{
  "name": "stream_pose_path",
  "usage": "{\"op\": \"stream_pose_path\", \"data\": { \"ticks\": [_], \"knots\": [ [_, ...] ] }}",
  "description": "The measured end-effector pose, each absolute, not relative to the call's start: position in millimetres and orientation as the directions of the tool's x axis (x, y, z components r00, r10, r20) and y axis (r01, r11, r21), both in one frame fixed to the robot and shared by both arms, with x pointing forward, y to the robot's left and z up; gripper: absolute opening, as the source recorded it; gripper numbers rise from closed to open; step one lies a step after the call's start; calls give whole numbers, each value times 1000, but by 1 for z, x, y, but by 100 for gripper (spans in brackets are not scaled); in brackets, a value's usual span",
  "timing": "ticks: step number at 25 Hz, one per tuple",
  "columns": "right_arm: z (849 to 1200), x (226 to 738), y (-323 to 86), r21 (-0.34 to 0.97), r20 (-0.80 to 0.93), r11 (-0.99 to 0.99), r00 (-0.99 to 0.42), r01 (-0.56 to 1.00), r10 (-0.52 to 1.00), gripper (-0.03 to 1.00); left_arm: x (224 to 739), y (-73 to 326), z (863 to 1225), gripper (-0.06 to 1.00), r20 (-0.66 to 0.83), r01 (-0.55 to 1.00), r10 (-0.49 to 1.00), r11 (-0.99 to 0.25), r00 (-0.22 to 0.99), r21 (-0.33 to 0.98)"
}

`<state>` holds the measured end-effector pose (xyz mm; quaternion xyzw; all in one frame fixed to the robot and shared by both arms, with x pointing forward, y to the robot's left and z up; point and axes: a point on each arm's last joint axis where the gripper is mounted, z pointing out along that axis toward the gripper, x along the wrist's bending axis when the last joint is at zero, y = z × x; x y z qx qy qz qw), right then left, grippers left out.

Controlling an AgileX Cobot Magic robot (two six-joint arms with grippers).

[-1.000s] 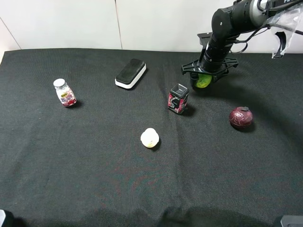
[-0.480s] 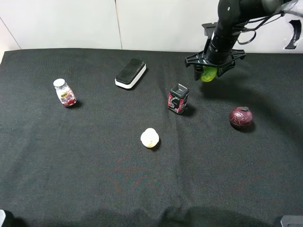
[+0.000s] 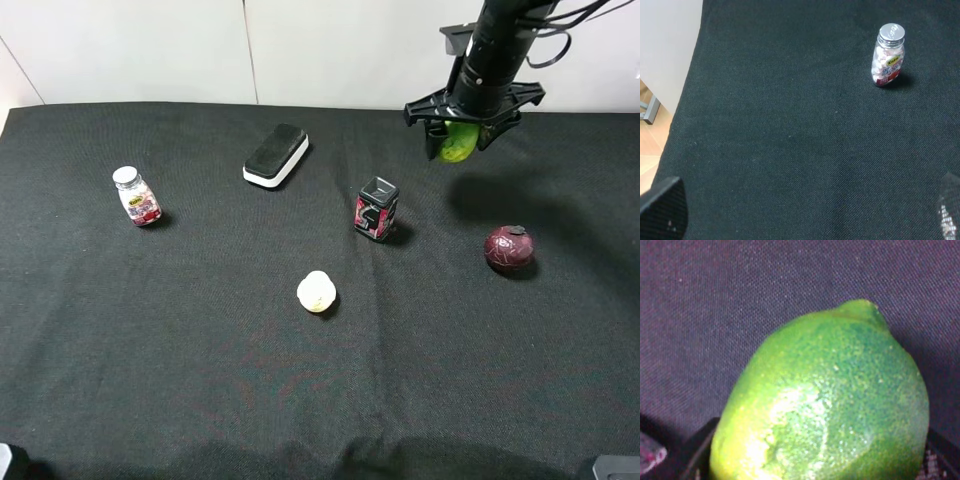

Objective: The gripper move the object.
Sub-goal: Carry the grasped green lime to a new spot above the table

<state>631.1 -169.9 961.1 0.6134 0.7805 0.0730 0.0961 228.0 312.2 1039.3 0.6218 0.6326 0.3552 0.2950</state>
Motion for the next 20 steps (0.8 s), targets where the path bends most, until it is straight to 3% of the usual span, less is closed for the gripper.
{"op": "stream_pose_path", "data": {
  "ticks": [11, 20],
  "knots": [
    [1002, 598, -132, 246, -57, 341, -338, 907, 940, 49, 228, 312, 1039, 100, 68, 577, 996, -26, -53, 816],
    [1008, 564, -83, 223, -54, 457, -458, 861, 887, 49, 228, 312, 1039, 100, 68, 577, 996, -26, -53, 816]
  ]
}}
